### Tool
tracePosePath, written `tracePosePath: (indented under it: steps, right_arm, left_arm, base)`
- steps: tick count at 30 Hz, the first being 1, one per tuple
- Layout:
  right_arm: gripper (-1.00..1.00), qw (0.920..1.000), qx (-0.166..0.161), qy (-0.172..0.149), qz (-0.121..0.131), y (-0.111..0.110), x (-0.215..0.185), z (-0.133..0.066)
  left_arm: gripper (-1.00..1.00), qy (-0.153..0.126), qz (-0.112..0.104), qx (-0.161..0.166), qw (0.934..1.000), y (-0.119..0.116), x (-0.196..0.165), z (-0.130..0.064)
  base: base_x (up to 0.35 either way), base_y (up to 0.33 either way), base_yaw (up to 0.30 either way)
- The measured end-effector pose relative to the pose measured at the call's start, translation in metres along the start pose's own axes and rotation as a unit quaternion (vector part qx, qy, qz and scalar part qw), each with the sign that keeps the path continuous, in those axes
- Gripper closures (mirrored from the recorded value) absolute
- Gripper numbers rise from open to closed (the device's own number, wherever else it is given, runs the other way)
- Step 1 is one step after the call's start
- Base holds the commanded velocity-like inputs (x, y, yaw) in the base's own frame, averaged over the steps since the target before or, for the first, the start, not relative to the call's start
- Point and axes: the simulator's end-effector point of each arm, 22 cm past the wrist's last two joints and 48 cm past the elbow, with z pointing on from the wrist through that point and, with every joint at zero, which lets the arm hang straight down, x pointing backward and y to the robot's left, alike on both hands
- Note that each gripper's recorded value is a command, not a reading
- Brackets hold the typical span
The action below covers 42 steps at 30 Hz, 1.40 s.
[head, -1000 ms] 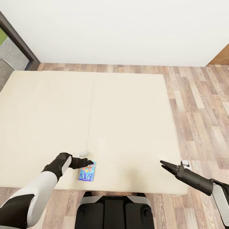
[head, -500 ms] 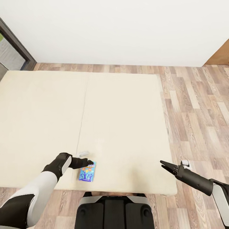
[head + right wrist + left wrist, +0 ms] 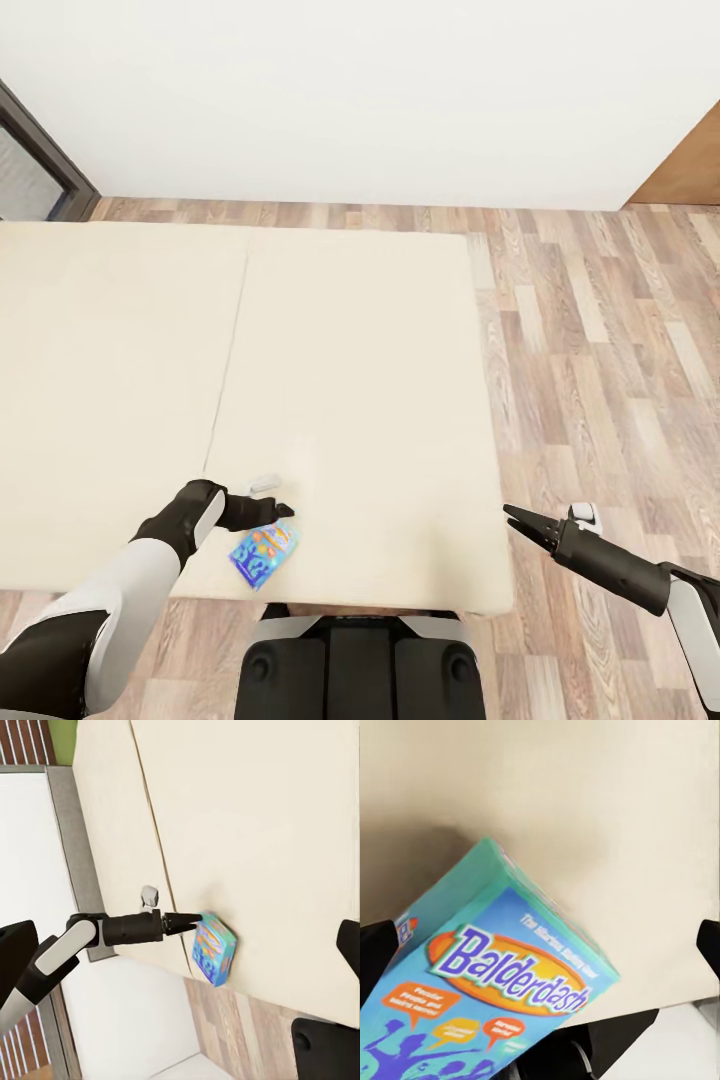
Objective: Put all the toys in the child's room - the three board games (two on the bed and one on the table), the two jigsaw puzzles on the table, and the tennis ball on the table - inside the toy box on the table in the child's room.
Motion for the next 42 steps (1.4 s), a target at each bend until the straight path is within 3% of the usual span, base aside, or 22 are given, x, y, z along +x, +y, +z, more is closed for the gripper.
tracePosePath:
  steps: [9, 29, 35, 42]
  right_arm:
    - [-1.0, 1.0, 0.0, 0.0, 0.0, 0.0, 0.0, 0.0]
    - [-1.0, 1.0, 0.0, 0.0, 0.001, -0.001, 0.0, 0.0]
    - [-1.0, 1.0, 0.0, 0.0, 0.001, -0.001, 0.0, 0.0]
    - [-1.0, 1.0, 0.0, 0.0, 0.001, -0.001, 0.0, 0.0]
  left_arm:
    - [-1.0, -0.001, -0.001, 0.001, 1.0, -0.001, 0.0, 0.0]
    - [-1.0, -0.003, -0.001, 0.001, 1.0, 0.001, -0.002, -0.001]
    - [-1.0, -0.021, 0.005, 0.001, 0.9998, 0.0, -0.019, -0.009]
    - [-1.0, -0.052, 0.008, -0.01, 0.9986, 0.017, -0.046, -0.03]
  base:
    - [0.0, -0.225, 0.0]
    - [0.0, -0.01, 0.0]
    - [0.0, 0.0, 0.0]
    - [0.0, 0.0, 0.0]
